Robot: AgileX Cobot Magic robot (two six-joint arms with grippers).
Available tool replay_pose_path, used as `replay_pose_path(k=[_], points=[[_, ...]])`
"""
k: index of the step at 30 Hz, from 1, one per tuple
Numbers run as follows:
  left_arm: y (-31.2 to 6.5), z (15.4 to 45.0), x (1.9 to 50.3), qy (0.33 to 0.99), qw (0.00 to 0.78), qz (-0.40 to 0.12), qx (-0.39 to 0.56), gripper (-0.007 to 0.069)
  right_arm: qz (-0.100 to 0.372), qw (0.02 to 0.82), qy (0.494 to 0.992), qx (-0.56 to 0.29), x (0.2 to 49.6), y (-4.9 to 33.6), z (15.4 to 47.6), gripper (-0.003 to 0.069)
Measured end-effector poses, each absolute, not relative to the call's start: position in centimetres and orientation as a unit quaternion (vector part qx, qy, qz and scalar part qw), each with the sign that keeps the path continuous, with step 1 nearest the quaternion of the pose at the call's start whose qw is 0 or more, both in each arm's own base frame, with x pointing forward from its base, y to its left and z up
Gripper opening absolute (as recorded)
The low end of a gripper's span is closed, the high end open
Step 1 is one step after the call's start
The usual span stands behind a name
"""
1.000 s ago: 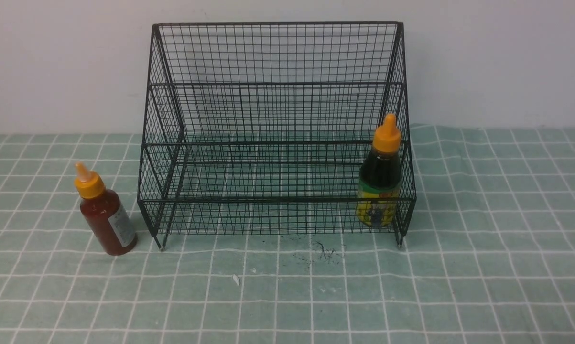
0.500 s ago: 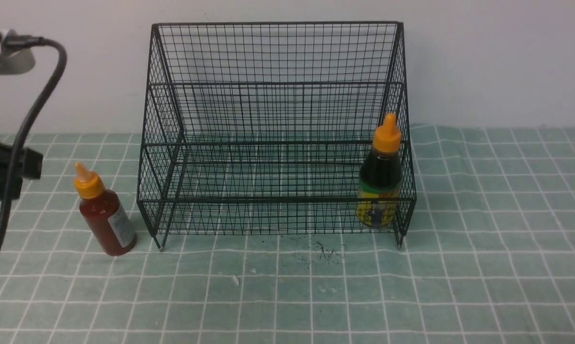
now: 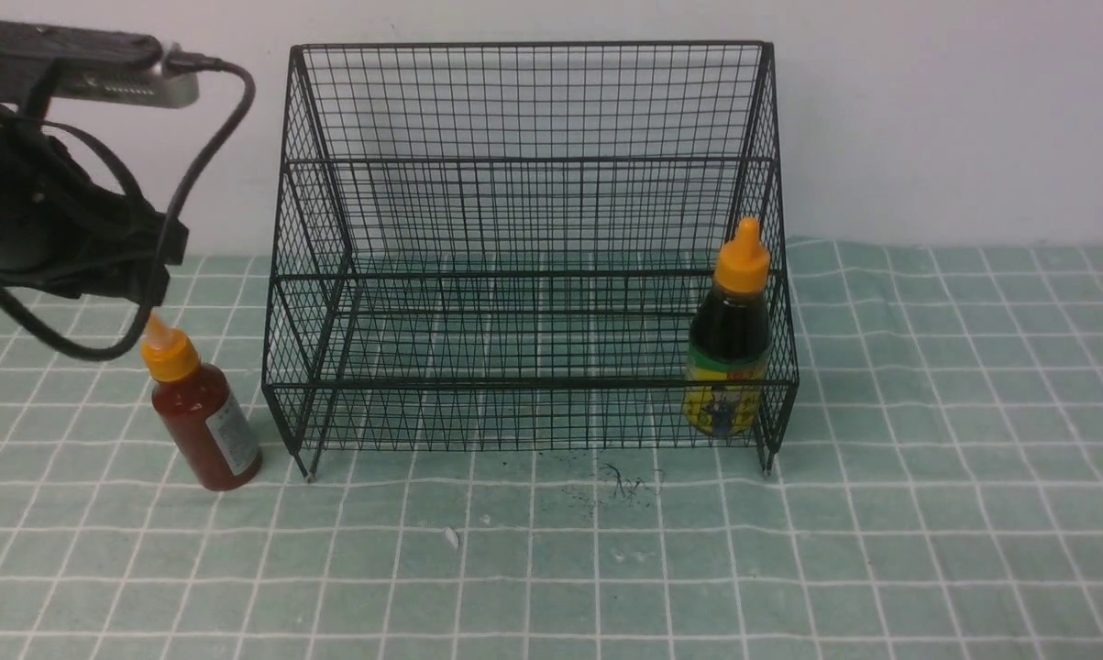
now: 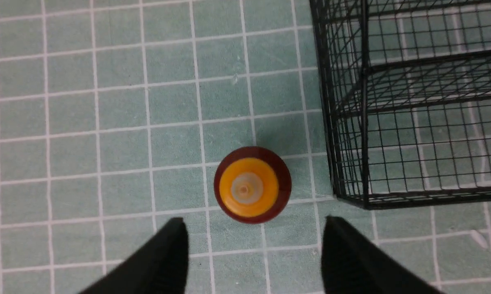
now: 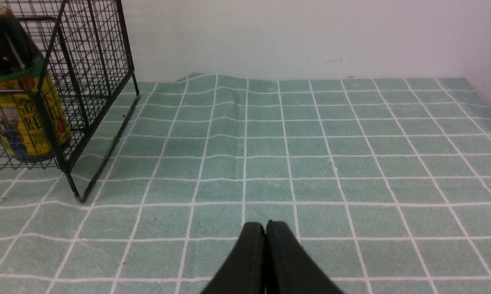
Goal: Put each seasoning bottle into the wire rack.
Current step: Use the left arm to grab the condiment bottle closest to it, then use the left arm to put the condiment bottle back on the shelf
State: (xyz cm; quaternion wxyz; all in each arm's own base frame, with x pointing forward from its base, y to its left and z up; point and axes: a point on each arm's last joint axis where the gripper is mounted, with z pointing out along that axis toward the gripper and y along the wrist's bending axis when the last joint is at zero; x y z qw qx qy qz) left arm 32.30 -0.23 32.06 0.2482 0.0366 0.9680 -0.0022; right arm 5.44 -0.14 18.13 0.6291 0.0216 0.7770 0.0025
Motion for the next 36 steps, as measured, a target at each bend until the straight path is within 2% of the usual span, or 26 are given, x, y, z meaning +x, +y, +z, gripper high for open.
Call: replay_pose_path(k=[2,5,10,13,14,15,16,17,18,23,25,28,32,33,34,36], points=[[-0.2,31.2,33.0,0.971,0.237,-0.003,0.037,0.0532,0.003,0.629,0.777,0.022,5.4,-0.1,18.1,-0.0015],[-0.2,29.5,34.1,0.976,0.215,0.001,0.038,0.0582,0.003,0.629,0.777,0.022,5.4,-0.1,18.1,-0.0015],[0.2,27.3,35.5,0.978,0.202,0.021,0.045,0.0566,0.003,0.629,0.777,0.022,5.4,-0.1,18.1,-0.0015],[0.3,26.3,36.0,0.979,0.195,0.027,0.047,0.0518,0.003,0.629,0.777,0.022,5.4,-0.1,18.1,-0.0015],[0.3,25.9,36.3,0.98,0.193,0.027,0.045,0.0467,0.003,0.629,0.777,0.022,5.4,-0.1,18.1,-0.0015],[0.3,25.9,36.3,0.98,0.193,0.027,0.045,0.046,0.003,0.629,0.777,0.022,5.4,-0.1,18.1,-0.0015],[0.2,25.6,36.4,0.981,0.189,0.026,0.045,0.0388,0.003,0.629,0.777,0.022,5.4,-0.1,18.1,-0.0015],[0.2,25.5,36.5,0.981,0.189,0.026,0.045,0.0366,0.003,0.629,0.777,0.022,5.4,-0.1,18.1,-0.0015],[0.2,25.4,36.6,0.981,0.186,0.025,0.044,0.0288,0.003,0.629,0.777,0.022,5.4,-0.1,18.1,-0.0015],[0.2,25.7,36.5,0.983,0.176,0.025,0.043,0.0287,0.003,0.629,0.777,0.022,5.4,-0.1,18.1,-0.0015],[0.2,26.8,36.4,0.984,0.173,0.027,0.042,0.0287,0.003,0.629,0.777,0.022,5.4,-0.1,18.1,-0.0015],[0.2,30.1,36.3,0.979,0.197,0.027,0.039,0.0287,0.003,0.629,0.777,0.022,5.4,-0.1,18.1,-0.0015],[-0.4,37.0,34.9,0.963,0.266,0.014,0.037,0.0287,0.003,0.629,0.777,0.022,5.4,-0.1,18.1,-0.0015],[-0.4,37.5,34.6,0.962,0.269,0.013,0.037,0.0287,0.003,0.629,0.777,0.022,5.4,-0.1,18.1,-0.0015],[-1.1,39.7,33.8,0.955,0.291,0.01,0.046,0.0287,0.003,0.629,0.777,0.022,5.4,-0.1,18.1,-0.0015],[-2.3,41.8,32.9,0.949,0.308,0.003,0.063,0.0287,0.003,0.629,0.777,0.022,5.4,-0.1,18.1,-0.0015]])
